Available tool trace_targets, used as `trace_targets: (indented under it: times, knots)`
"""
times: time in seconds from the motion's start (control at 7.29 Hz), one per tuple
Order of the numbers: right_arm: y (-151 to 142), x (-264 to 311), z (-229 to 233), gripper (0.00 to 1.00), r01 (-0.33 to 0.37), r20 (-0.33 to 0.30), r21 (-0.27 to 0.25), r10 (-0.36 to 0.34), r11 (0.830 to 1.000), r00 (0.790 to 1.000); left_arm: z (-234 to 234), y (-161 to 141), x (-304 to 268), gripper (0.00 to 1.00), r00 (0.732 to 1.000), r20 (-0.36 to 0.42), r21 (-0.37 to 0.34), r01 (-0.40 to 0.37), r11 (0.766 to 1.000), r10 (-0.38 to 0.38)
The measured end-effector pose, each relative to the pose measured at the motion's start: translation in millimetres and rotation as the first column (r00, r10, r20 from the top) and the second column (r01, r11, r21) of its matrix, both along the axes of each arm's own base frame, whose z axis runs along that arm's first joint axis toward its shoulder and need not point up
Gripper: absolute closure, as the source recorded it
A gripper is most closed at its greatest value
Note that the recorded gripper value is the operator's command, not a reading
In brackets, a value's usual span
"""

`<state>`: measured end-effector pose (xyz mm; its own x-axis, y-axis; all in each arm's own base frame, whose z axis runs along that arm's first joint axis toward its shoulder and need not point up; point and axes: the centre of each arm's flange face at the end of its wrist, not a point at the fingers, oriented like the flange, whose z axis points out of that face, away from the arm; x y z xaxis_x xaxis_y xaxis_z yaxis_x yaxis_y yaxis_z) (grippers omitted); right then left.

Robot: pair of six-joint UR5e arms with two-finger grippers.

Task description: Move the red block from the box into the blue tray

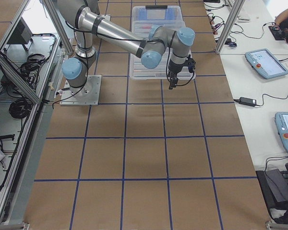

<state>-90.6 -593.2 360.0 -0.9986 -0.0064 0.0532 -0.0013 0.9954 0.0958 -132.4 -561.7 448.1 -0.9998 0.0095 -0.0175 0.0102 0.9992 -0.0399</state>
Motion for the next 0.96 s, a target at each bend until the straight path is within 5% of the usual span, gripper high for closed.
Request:
trace_targets:
  times: [0.55,0.96]
  knots:
    - [1.9,0.7,7.7,0.0,0.002,-0.003,-0.01,-0.002,1.0,1.0,-111.4,-19.5,-15.1,0.0,0.996,-0.008,-0.015,-0.09,0.996,0.09]
    - [10.8,7.7,52.6,0.0,0.019,0.001,-0.028,-0.019,0.999,1.0,-142.6,-14.0,-18.0,0.0,0.991,-0.006,0.003,-0.132,0.991,0.132]
